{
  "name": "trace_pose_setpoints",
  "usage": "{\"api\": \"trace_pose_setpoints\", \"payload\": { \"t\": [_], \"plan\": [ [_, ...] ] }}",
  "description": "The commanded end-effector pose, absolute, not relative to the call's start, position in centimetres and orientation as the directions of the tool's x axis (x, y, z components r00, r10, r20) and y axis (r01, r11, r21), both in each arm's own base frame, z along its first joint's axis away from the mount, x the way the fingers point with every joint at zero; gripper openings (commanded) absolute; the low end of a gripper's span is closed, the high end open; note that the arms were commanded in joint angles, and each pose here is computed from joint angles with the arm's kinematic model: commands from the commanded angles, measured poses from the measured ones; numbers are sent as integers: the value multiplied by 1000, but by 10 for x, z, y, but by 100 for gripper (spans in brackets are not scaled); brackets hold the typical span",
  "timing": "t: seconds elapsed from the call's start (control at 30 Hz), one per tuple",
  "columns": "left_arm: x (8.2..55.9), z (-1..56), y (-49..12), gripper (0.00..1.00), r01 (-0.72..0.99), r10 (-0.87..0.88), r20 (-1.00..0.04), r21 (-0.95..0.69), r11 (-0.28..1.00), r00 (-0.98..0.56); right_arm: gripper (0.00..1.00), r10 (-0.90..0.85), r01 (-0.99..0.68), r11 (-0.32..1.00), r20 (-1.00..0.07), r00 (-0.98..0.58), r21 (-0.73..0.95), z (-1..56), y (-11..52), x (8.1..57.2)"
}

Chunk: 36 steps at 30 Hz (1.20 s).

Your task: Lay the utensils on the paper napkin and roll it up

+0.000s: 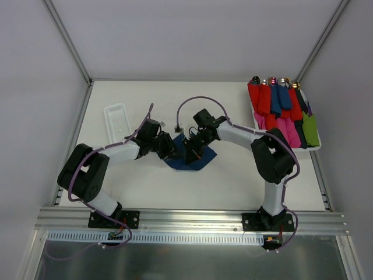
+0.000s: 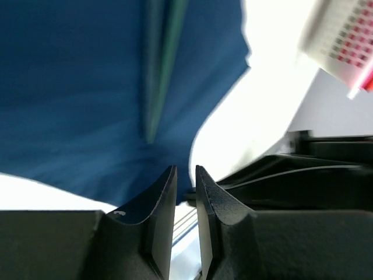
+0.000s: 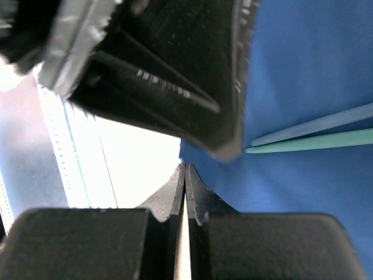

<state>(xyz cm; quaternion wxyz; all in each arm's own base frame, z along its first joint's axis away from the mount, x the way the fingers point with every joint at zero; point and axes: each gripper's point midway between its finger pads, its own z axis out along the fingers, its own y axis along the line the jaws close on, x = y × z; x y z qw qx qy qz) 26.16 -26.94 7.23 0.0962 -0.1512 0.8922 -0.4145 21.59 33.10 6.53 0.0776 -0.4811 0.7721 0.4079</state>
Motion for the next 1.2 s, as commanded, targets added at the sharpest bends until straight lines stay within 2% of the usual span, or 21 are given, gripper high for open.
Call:
{"api": "trace_pose_setpoints", "payload": {
  "t": [0.0, 0.2, 0.4, 0.47, 0.53, 0.63, 0.83, 1.17],
  "plan": [
    [259, 61, -250, 20, -231, -379, -57, -705, 670, -924, 0, -669, -797, 174, -524, -526, 579, 76, 336, 222],
    [252, 45, -238, 18, -291, -399, -29, -635, 715, -916, 0, -665, -785, 184, -513, -543, 592, 76, 336, 232],
    [254, 53, -233, 21, -257, -398, -88, -635, 729, -913, 0, -662, -771, 211, -493, -565, 600, 66, 334, 246],
    [259, 67, -232, 25, -189, -372, -153, -653, 734, -916, 0, -652, -764, 218, -492, -577, 608, 65, 334, 252],
    [262, 81, -231, 37, -131, -355, -214, -664, 736, -910, 0, -646, -761, 225, -492, -584, 608, 66, 333, 257],
    [265, 91, -229, 43, -68, -328, -273, -666, 743, -905, 0, -630, -754, 234, -494, -598, 614, 67, 332, 265],
    [258, 83, -233, 41, -82, -305, -220, -675, 733, -927, 0, -616, -751, 247, -500, -609, 612, 68, 333, 278],
    [256, 95, -240, 28, 14, -243, -266, -701, 713, -933, 0, -608, -748, 277, -493, -622, 603, 63, 337, 293]
  ]
}}
